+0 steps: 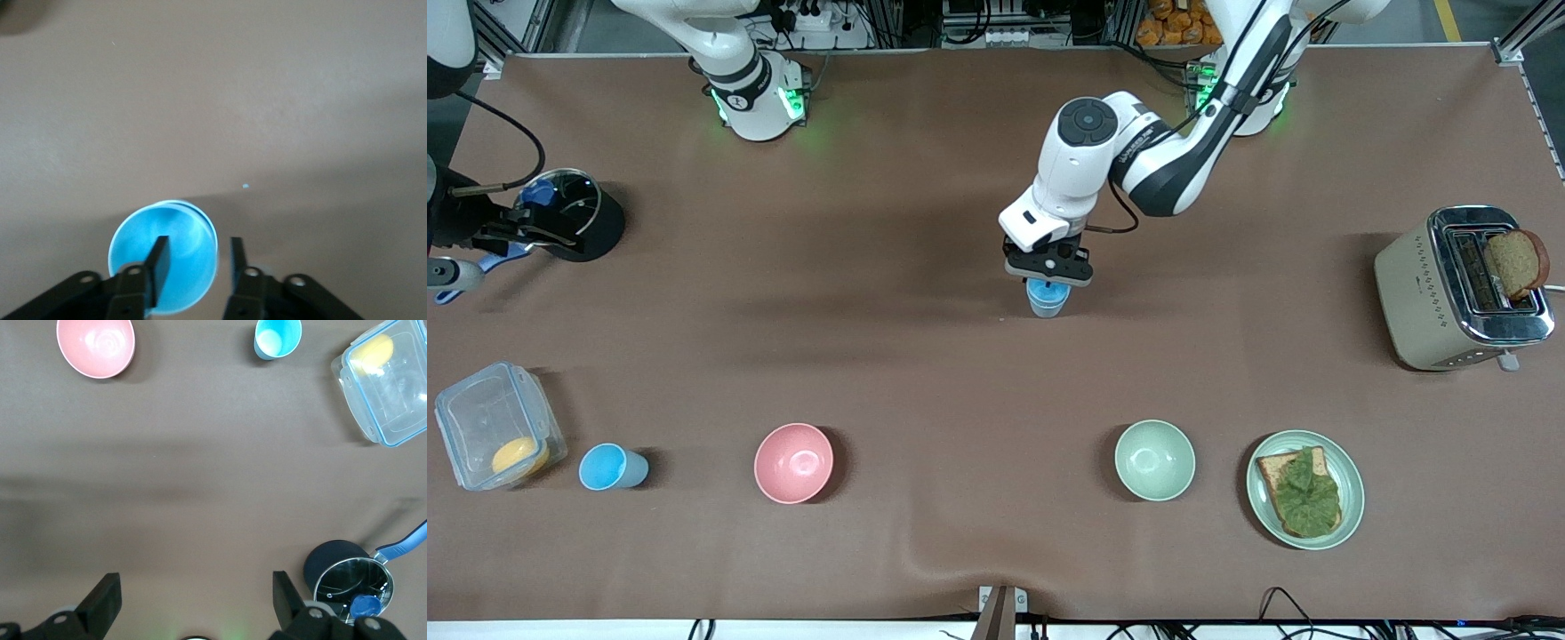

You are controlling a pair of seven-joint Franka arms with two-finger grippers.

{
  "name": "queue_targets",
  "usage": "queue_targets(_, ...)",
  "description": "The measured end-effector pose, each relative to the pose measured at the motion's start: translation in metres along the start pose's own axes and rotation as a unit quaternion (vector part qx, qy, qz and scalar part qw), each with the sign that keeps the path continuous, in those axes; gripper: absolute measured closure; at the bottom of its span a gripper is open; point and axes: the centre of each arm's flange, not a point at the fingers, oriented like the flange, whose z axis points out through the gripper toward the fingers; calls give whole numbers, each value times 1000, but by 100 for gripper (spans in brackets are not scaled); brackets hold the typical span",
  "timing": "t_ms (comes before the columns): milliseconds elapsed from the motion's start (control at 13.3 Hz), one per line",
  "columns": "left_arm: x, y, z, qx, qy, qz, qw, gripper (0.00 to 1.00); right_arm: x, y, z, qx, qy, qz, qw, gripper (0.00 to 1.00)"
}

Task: Stack blue cups with both arms

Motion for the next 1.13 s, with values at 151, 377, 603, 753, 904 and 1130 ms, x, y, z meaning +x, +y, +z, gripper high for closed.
queue_targets(151,28,-28,-27,-3,26,-29,999,28,0,1,0,0,0,1,1000,0)
queue_targets(377,62,-97,-82,6,72,-70,995,0,0,2,0,0,0,2,1000,0)
queue_targets(603,81,-183,-148,31,120,-112,986,0,1,3,1,0,-1,2,1000,0)
queue_targets(753,76,-237,-189,78,100,-125,984,0,1,3,2,0,-2,2,1000,0)
queue_targets(904,62,-259,-226,110,64,-140,982,0,1,3,2,0,-2,3,1000,0)
queue_targets(1130,56,-289,-274,128,19,-156,979,0,1,3,2,1,-2,3,1000,0)
